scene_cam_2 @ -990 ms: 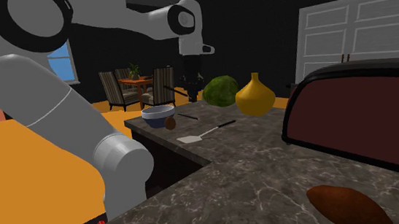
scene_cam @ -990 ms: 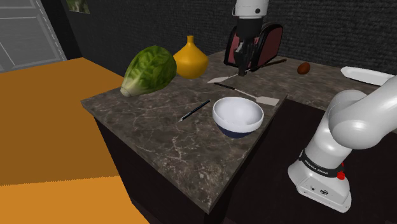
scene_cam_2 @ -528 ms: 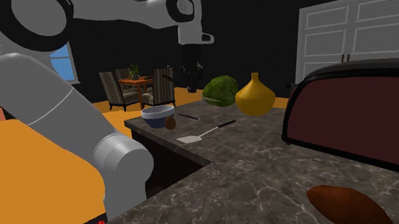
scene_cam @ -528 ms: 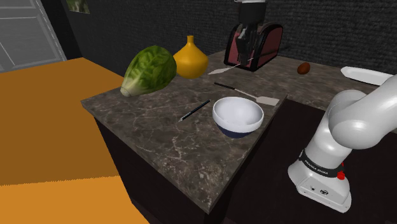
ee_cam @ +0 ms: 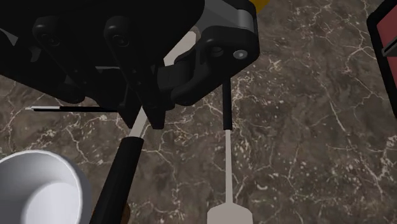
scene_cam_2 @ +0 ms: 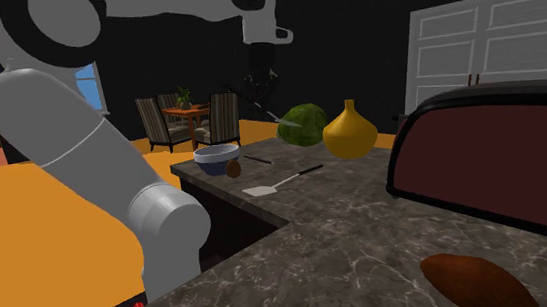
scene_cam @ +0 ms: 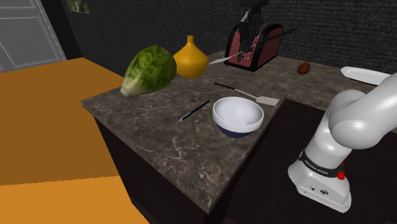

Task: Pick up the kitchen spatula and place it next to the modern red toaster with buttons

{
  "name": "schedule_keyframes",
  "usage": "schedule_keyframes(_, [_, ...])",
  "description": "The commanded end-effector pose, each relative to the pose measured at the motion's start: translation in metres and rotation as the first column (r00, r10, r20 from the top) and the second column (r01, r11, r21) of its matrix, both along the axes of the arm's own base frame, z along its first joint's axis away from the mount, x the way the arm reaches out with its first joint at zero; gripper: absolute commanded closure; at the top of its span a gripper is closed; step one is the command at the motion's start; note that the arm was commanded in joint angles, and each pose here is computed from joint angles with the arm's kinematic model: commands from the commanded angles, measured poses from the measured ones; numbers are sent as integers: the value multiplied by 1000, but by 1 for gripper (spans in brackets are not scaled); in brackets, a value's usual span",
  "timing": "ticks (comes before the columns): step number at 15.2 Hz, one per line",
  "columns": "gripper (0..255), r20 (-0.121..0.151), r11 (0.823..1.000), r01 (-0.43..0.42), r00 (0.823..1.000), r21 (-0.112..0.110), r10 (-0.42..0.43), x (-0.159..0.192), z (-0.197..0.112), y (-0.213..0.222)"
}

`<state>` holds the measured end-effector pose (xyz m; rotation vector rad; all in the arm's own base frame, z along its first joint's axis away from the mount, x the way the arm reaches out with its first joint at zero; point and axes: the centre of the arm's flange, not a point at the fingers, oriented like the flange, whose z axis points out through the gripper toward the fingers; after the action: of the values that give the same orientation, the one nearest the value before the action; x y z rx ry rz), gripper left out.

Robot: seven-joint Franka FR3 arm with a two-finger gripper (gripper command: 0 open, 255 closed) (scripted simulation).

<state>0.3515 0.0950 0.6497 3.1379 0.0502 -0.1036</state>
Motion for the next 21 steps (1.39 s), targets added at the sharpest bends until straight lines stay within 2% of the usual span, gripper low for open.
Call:
schedule_keyframes(1, [255,0,1000,0,1000,0,0,0,10,1])
schedule_keyframes(21, [255,0,1000,0,1000,0,0,0,115,1])
